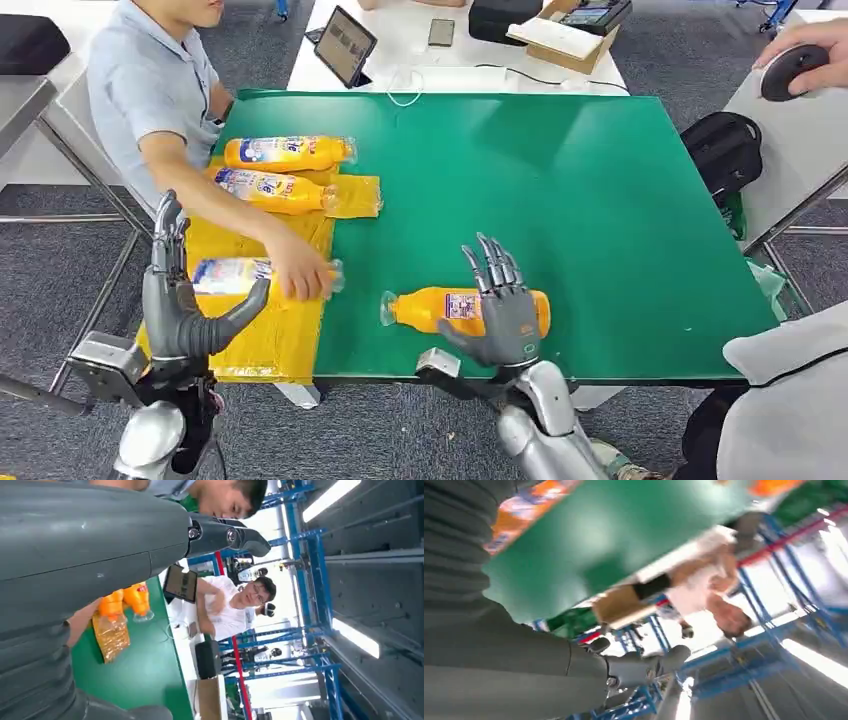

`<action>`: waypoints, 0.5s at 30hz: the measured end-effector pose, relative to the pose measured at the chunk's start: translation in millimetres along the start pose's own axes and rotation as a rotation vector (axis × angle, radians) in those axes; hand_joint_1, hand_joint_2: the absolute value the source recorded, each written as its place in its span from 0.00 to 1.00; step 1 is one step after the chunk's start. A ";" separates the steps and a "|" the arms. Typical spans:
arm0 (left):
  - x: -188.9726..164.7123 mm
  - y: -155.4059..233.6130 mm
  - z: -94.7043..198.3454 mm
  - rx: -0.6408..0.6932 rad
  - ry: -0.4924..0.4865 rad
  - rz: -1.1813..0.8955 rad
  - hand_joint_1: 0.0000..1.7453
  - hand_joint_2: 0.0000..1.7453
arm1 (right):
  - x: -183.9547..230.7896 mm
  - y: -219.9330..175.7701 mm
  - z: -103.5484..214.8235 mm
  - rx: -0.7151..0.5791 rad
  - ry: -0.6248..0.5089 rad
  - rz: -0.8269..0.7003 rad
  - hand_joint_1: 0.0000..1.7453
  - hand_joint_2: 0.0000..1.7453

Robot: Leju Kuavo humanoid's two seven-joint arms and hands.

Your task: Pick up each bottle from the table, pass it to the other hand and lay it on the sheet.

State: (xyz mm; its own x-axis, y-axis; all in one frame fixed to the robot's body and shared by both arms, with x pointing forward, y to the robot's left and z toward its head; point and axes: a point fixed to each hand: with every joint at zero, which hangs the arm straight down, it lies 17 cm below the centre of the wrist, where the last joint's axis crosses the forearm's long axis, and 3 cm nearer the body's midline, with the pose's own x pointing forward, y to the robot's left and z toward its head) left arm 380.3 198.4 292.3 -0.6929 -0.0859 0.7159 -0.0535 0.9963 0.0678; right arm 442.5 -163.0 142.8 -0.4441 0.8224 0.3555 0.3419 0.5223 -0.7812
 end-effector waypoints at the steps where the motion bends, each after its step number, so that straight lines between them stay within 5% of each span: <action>1: 1.7 0.7 0.7 0.003 -0.004 -0.002 0.00 1.00 | -5.5 4.8 1.5 0.018 0.004 0.010 0.00 1.00; 15: 9.8 4.0 5.2 0.047 -0.041 -0.172 0.00 1.00 | -42.7 71.7 32.6 0.241 0.134 0.083 0.00 1.00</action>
State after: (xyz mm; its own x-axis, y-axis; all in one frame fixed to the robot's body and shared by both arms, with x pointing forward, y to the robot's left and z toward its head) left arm 369.6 201.6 296.0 -0.6992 -0.2556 0.6676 -0.2067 0.9663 0.1535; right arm 458.9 -168.1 54.9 -0.3037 0.8912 0.3371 0.1588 0.3962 -0.9044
